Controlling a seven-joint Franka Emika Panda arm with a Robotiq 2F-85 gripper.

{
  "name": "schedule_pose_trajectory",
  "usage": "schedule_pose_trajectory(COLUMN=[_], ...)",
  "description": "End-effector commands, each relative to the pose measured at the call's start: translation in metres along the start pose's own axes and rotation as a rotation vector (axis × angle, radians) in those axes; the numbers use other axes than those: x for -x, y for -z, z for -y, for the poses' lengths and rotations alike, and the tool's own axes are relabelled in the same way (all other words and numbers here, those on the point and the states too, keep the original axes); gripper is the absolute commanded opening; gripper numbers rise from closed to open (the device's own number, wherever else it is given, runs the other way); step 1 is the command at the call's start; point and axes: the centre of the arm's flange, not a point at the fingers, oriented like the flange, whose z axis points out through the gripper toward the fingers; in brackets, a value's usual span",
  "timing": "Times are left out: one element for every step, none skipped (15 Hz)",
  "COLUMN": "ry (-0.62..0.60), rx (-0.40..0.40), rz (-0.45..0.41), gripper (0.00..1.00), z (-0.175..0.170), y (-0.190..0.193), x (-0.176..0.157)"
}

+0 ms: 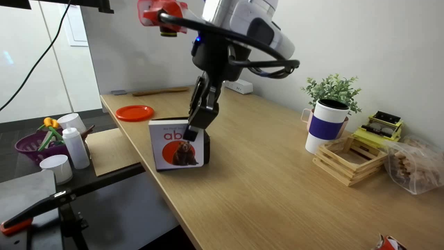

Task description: Take the book from the black box and place it on the table then put it back in the black box

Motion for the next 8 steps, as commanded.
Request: schedule_pose_trajectory(ry=[0.116, 0.144, 0.174, 0.202, 0.218, 0.225, 0.212, 0.204], rx=[0.145, 0.192, 0.237, 0.257, 0.261, 0.243, 0.215, 0.170], rz=[0.078, 0.092, 0.107, 0.089, 0.072, 0.035, 0.007, -0.028], gripper=[0.04, 0.04, 0.04, 0.04, 0.04, 0.04, 0.04, 0.04], z=[0.002, 0.004, 0.005, 0.010, 0.014, 0.019, 0.025, 0.031], y=[-0.016, -0.019, -0.021, -0.018, -0.015, -0.011, -0.006, 0.002], x=[-0.022, -0.025, -0.026, -0.029, -0.032, -0.034, -0.038, -0.041])
